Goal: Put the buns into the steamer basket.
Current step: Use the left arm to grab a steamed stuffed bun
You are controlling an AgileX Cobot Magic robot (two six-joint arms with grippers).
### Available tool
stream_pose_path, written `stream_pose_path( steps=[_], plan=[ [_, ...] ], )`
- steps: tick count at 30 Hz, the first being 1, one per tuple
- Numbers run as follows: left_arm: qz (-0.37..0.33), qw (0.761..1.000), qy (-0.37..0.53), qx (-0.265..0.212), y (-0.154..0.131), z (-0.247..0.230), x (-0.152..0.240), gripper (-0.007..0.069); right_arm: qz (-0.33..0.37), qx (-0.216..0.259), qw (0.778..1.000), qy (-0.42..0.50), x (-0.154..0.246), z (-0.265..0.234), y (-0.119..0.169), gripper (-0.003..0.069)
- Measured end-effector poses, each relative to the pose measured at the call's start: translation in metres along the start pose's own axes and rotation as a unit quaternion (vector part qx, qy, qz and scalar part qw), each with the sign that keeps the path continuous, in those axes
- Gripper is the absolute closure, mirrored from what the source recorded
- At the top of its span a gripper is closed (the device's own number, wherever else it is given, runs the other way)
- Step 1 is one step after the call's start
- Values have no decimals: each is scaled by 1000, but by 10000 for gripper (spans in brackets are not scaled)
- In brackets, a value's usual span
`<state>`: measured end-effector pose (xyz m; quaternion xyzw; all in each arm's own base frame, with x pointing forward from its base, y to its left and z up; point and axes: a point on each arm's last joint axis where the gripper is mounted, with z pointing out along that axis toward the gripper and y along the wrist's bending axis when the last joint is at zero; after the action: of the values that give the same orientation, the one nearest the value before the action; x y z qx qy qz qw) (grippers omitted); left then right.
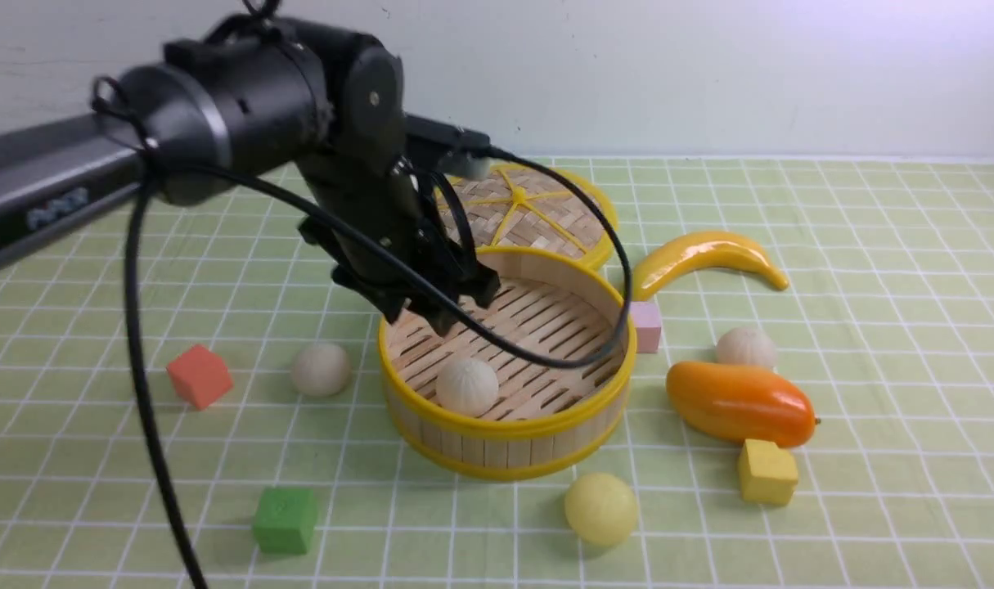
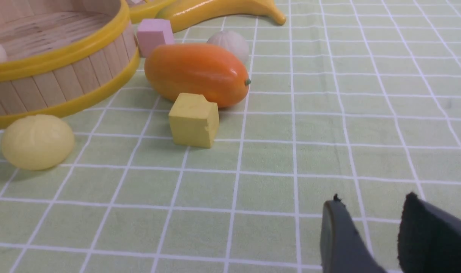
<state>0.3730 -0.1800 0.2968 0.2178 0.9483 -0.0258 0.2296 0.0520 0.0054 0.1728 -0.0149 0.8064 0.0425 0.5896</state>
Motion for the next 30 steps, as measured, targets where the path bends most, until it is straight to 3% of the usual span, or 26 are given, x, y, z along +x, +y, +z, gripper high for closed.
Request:
stream_pose_path(
  steps=[4, 8, 14, 20, 30],
  plan=[
    [-40, 998, 22, -38, 36, 4, 14, 353, 0, 0, 1000, 0, 0, 0, 0, 420],
    [-81, 994, 61, -41, 64, 36, 35, 414, 0, 0, 1000, 0, 0, 0, 0, 420],
    [-125, 991, 39, -14, 86, 62, 39, 363, 0, 0, 1000, 0, 0, 0, 0, 420],
    [-118, 993, 25, 12, 83, 73, 37, 312, 0, 0, 1000, 0, 0, 0, 0, 420],
    [-104, 995, 7, -2, 87, 91, 35, 308, 0, 0, 1000, 0, 0, 0, 0, 420]
  ],
)
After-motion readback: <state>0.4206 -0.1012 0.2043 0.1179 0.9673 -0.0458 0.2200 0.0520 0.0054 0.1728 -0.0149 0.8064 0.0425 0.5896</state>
